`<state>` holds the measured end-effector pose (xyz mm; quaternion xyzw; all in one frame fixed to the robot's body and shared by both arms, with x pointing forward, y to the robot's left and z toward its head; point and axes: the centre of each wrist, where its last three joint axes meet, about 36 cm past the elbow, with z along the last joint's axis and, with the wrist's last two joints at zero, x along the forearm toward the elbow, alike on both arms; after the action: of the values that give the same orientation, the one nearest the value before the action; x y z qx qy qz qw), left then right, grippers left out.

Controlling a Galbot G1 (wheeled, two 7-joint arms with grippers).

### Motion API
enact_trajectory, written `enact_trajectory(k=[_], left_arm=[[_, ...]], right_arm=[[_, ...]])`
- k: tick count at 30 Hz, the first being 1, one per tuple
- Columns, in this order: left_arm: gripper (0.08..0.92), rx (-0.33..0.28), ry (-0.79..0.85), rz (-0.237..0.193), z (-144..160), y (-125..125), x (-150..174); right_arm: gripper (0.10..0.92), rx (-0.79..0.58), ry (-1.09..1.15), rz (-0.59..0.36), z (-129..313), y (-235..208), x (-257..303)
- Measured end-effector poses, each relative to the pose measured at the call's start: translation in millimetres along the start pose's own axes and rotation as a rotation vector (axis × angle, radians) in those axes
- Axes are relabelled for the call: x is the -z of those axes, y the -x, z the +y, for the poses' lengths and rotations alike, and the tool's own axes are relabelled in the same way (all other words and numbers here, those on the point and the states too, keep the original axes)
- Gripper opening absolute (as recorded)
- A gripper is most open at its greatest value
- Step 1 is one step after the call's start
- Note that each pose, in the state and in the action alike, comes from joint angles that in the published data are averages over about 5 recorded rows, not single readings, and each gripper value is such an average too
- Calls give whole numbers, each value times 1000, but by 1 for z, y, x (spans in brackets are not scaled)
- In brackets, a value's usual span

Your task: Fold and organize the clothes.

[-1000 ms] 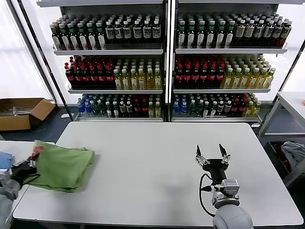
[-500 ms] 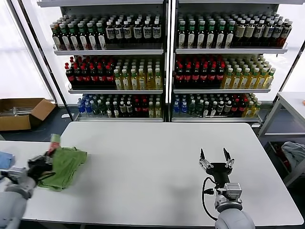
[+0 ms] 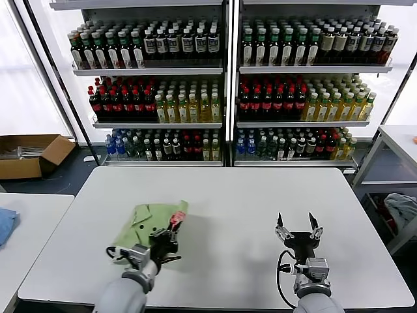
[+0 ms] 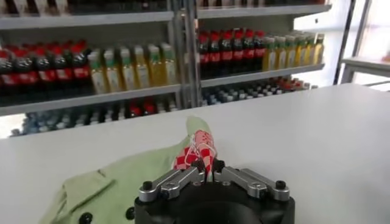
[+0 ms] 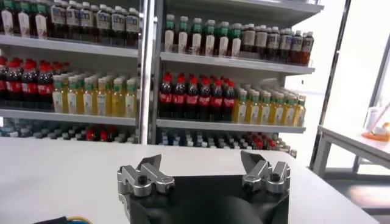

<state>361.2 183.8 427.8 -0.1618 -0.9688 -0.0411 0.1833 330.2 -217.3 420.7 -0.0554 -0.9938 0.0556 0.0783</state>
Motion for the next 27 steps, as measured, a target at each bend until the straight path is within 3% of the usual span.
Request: enact_trajectory(k=[8,18,22,27], left_arm=[[153,-51,-72,-61,-26,14,21],[433,-145,-237,-164,-40,13,37],[546,-131,-257,-177,-36,13,38],[693,-47,-231,-168,-18,12,36]], right_arm=[[823,14,1,18,6,2,-5],[823,43,39,56,18,10,-2],[823,77,96,91,24,13,5],[823,154,224,186,37,19,15]])
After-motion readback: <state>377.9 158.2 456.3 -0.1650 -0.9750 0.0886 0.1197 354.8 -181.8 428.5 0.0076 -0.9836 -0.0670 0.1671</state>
